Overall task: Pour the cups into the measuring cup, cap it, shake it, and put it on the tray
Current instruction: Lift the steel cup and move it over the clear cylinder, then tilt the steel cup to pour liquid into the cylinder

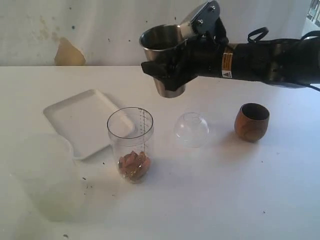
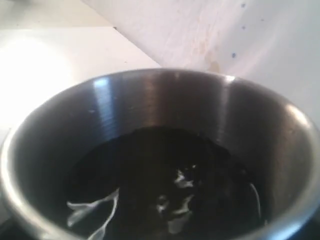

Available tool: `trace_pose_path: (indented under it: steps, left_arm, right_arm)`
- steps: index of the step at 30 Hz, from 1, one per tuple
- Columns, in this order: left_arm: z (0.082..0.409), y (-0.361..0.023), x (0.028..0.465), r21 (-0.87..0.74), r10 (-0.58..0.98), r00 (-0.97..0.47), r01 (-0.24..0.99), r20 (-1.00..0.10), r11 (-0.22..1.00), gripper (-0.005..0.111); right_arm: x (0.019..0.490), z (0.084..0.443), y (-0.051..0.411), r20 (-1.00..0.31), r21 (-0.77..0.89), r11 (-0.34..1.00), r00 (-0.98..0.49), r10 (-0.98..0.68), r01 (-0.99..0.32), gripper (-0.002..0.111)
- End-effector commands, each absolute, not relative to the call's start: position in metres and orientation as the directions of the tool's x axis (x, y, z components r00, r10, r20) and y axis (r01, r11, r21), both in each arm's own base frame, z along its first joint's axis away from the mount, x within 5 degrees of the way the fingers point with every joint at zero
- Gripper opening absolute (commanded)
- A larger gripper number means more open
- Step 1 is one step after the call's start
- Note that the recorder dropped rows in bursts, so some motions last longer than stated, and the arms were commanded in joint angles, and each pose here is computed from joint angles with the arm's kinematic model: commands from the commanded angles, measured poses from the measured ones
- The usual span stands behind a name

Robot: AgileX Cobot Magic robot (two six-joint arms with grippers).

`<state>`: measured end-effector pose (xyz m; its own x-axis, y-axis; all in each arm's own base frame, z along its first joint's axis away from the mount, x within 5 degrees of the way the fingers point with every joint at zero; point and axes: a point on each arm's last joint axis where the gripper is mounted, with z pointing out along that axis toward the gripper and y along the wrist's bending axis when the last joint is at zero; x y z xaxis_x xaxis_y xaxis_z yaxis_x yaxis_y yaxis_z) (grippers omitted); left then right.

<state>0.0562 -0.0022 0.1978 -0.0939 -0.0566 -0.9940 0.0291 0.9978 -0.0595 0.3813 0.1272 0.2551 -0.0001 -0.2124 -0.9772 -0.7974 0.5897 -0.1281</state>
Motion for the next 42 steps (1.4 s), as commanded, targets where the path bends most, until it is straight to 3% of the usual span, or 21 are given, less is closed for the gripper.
trace_pose_path:
  steps: [1,14,20,42]
  left_arm:
    - [0.1976,-0.0020,0.0561,-0.067,-0.064,-0.087,0.026,-0.994,0.997,0.001]
    - [0.1976,-0.0020,0.0561,-0.067,-0.064,-0.087,0.026,-0.994,0.997,0.001]
    - [0.1976,-0.0020,0.0561,-0.067,-0.064,-0.087,0.026,-0.994,0.997,0.001]
    - [0.1976,-0.0020,0.0561,-0.067,-0.064,-0.087,0.026,-0.994,0.997,0.001]
  right_arm:
    - [0.3742,0.2648,0.1394,-0.970,-0.206,0.534,0.097,-0.224,-0.820,0.000]
    - [0.3761,0.2611,0.1392,-0.894,-0.414,0.486,0.243,-0.377,-0.770,0.000]
    - [0.3724,0.2564,0.1407,-0.835,-0.504,0.386,0.319,-0.449,-0.773,0.000]
    - [0.3716,0.2570,0.1414,-0.722,-0.657,0.288,0.472,-0.506,-0.697,0.000]
